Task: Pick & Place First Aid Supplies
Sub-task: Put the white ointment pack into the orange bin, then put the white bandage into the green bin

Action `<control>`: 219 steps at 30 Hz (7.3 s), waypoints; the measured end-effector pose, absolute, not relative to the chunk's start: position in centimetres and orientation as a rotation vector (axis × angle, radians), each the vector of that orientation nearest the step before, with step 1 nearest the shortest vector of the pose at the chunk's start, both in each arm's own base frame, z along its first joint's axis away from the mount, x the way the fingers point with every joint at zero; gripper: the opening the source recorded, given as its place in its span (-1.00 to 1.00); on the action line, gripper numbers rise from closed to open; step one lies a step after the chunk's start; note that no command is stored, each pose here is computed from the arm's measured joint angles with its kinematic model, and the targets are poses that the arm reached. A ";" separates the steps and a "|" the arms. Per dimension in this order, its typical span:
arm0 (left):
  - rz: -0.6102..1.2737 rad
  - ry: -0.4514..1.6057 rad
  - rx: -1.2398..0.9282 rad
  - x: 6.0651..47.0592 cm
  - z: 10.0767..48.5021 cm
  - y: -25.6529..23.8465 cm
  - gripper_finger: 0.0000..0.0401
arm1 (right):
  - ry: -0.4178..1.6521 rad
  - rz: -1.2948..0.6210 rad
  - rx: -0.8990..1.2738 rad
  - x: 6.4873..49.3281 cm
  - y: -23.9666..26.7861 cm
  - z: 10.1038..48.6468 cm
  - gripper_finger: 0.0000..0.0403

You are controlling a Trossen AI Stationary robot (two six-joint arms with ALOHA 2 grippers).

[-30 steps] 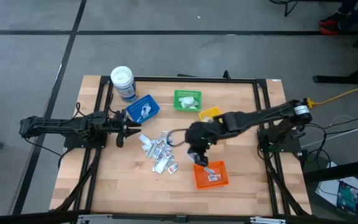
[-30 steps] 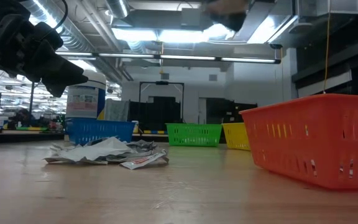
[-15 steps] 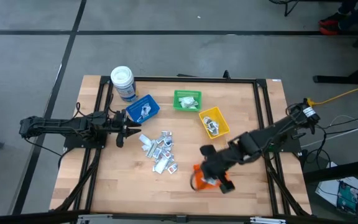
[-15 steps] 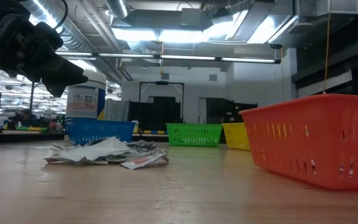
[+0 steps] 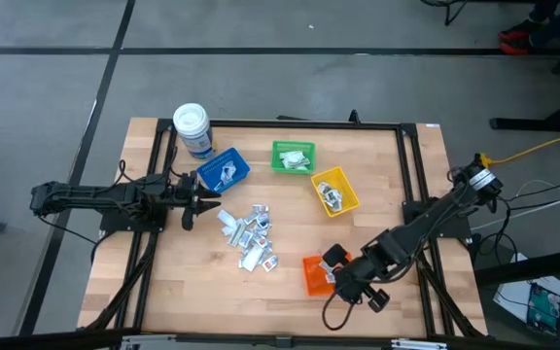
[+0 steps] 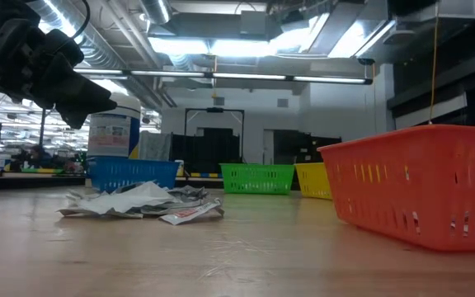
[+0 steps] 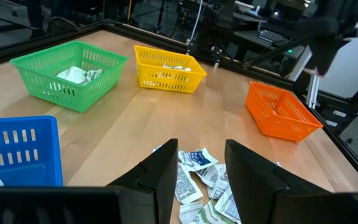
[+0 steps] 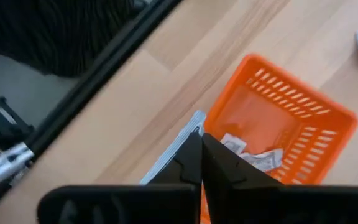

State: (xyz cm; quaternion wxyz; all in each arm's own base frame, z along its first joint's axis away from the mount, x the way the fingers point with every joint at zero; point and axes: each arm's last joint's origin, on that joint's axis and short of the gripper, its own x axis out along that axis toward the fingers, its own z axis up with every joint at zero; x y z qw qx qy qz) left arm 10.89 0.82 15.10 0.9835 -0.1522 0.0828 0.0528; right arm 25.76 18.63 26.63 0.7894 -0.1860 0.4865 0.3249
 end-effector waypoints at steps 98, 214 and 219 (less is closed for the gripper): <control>0.106 0.167 -0.306 10.9 15.1 0.8 -0.37 | -0.053 -0.418 -0.112 10.7 -3.0 17.5 0.17; -0.246 0.976 0.344 23.4 16.3 -2.6 -0.37 | -0.018 -0.421 -0.157 9.3 -2.8 17.0 0.17; -0.257 1.039 0.310 24.9 15.1 -2.0 -0.37 | -0.018 -0.421 -0.158 9.3 -2.8 17.0 0.17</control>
